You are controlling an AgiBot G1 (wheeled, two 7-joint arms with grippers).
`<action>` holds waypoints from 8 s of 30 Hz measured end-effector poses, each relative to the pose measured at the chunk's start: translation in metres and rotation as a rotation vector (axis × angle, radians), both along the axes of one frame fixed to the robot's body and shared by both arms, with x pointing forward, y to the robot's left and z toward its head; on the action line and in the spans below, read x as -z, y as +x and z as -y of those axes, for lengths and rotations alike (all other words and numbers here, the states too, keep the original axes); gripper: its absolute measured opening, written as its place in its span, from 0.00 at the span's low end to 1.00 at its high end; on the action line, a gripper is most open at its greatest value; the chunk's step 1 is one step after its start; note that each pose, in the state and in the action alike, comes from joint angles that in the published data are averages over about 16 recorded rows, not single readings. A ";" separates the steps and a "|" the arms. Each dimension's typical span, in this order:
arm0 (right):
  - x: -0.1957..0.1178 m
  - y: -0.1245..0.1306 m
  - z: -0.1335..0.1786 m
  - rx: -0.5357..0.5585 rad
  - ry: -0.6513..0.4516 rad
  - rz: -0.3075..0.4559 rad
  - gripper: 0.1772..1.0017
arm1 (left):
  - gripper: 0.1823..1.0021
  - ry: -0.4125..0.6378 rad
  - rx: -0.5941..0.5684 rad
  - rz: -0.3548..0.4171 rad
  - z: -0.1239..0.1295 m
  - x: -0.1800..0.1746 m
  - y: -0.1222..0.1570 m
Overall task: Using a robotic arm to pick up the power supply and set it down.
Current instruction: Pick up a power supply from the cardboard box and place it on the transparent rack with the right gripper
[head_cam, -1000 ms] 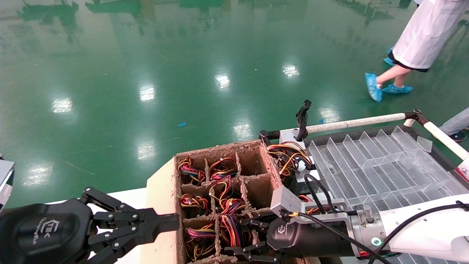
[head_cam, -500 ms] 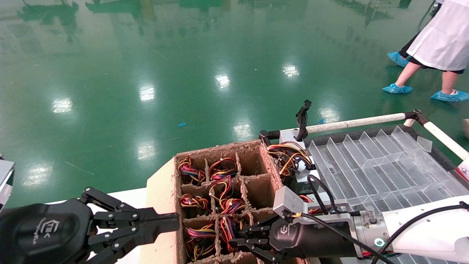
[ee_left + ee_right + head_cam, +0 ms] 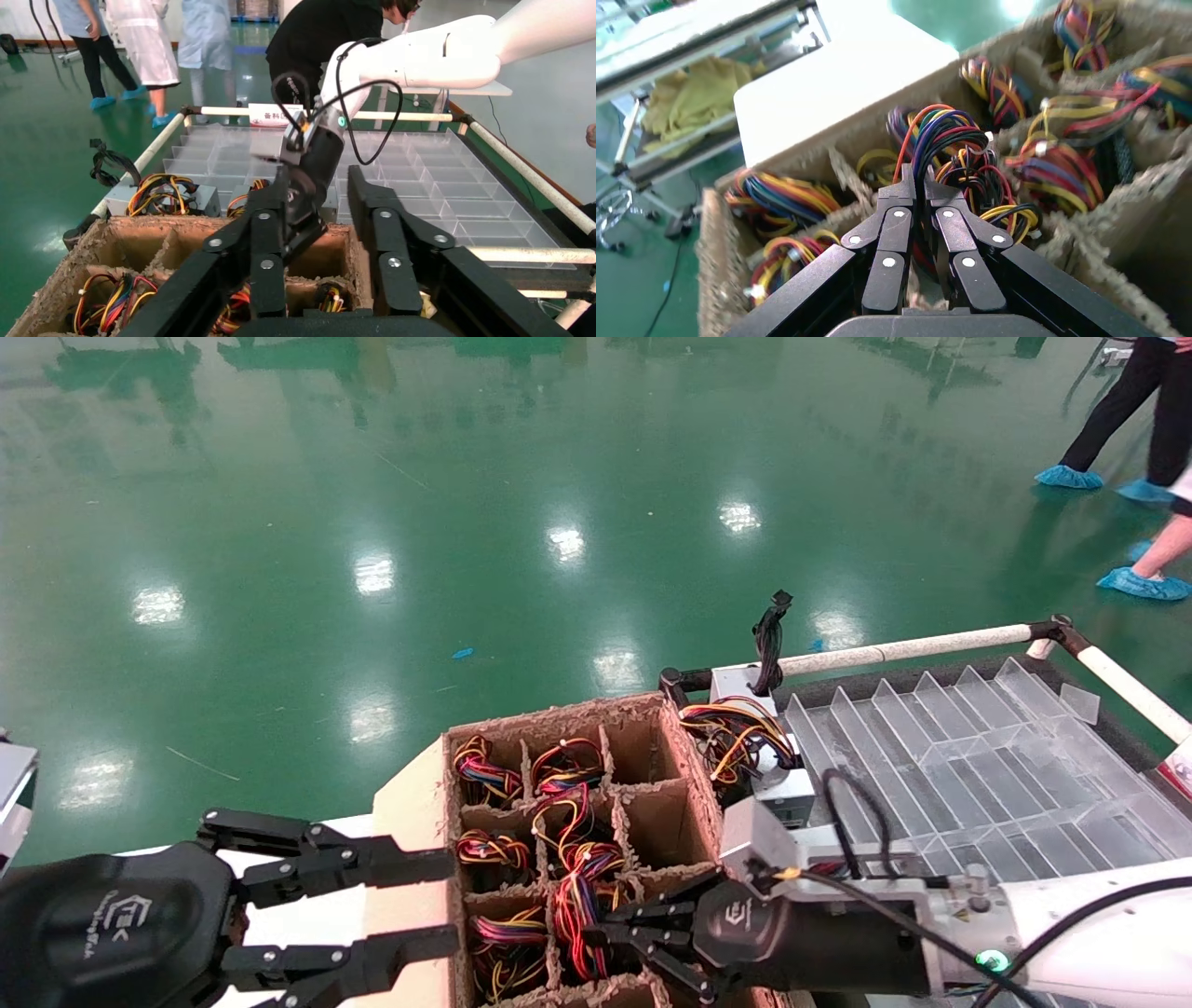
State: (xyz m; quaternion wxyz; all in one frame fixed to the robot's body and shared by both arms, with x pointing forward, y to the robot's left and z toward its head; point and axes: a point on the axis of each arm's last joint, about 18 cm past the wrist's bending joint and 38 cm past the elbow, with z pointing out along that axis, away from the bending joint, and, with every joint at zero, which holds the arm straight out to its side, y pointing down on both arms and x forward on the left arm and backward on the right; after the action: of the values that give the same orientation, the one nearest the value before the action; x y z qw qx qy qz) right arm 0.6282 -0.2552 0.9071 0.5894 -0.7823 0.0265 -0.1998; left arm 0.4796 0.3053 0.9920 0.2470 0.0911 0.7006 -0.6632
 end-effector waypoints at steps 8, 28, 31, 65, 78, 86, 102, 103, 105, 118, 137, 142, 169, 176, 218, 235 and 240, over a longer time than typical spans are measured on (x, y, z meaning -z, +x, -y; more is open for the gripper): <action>-0.041 -0.017 0.012 -0.034 0.093 0.084 0.02 | 0.38 0.000 0.000 0.000 0.000 0.000 0.000; -0.226 -0.082 0.072 0.003 0.201 0.436 0.02 | 0.88 0.000 0.000 0.000 0.000 0.000 0.000; -0.248 -0.084 0.086 0.060 0.191 0.471 0.02 | 0.92 0.000 0.000 0.000 0.000 0.000 0.000; -0.280 -0.013 0.177 0.658 -0.372 0.555 0.02 | 1.00 0.000 0.000 0.000 0.000 0.000 0.000; -0.268 0.023 0.151 0.678 -0.449 0.556 0.02 | 1.00 0.000 0.000 0.000 0.000 0.000 0.000; -0.259 0.041 0.128 0.664 -0.451 0.550 0.02 | 1.00 0.000 0.000 0.000 0.000 0.000 0.000; -0.234 0.060 0.112 0.657 -0.419 0.495 0.02 | 1.00 0.000 0.000 0.000 0.000 0.000 0.000; -0.232 0.060 0.113 0.658 -0.416 0.491 0.02 | 1.00 0.000 0.000 0.000 0.000 0.000 0.000; -0.228 0.061 0.114 0.658 -0.409 0.484 0.02 | 1.00 0.000 0.000 0.000 0.000 0.000 0.000; -0.223 0.060 0.118 0.645 -0.358 0.497 0.02 | 1.00 0.000 0.000 0.000 0.000 0.000 0.000; -0.198 0.062 0.135 0.656 -0.274 0.471 0.02 | 1.00 0.000 0.000 0.000 0.000 0.000 0.000; -0.191 0.059 0.144 0.660 -0.241 0.455 0.02 | 1.00 0.000 0.000 0.000 0.000 0.000 0.000; -0.161 0.024 0.197 0.651 -0.156 0.408 0.02 | 1.00 0.000 0.000 0.000 0.000 0.000 0.000; -0.153 0.017 0.204 0.636 -0.158 0.396 0.02 | 1.00 0.000 0.000 0.000 0.000 0.000 0.000; -0.143 0.015 0.229 0.719 -0.143 0.380 0.02 | 1.00 0.000 0.000 0.000 0.000 0.000 0.000; -0.155 0.044 0.196 0.722 -0.174 0.413 0.02 | 1.00 0.000 0.000 0.000 0.000 0.000 0.000; -0.161 0.056 0.182 0.732 -0.182 0.431 0.02 | 1.00 0.000 0.000 0.000 0.000 0.000 0.000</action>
State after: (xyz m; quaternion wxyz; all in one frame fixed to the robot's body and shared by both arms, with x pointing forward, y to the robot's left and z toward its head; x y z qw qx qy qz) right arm 0.6840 -0.4371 1.0684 0.4004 -0.7104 0.1609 -0.5560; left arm 0.4796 0.3053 0.9920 0.2470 0.0911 0.7006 -0.6632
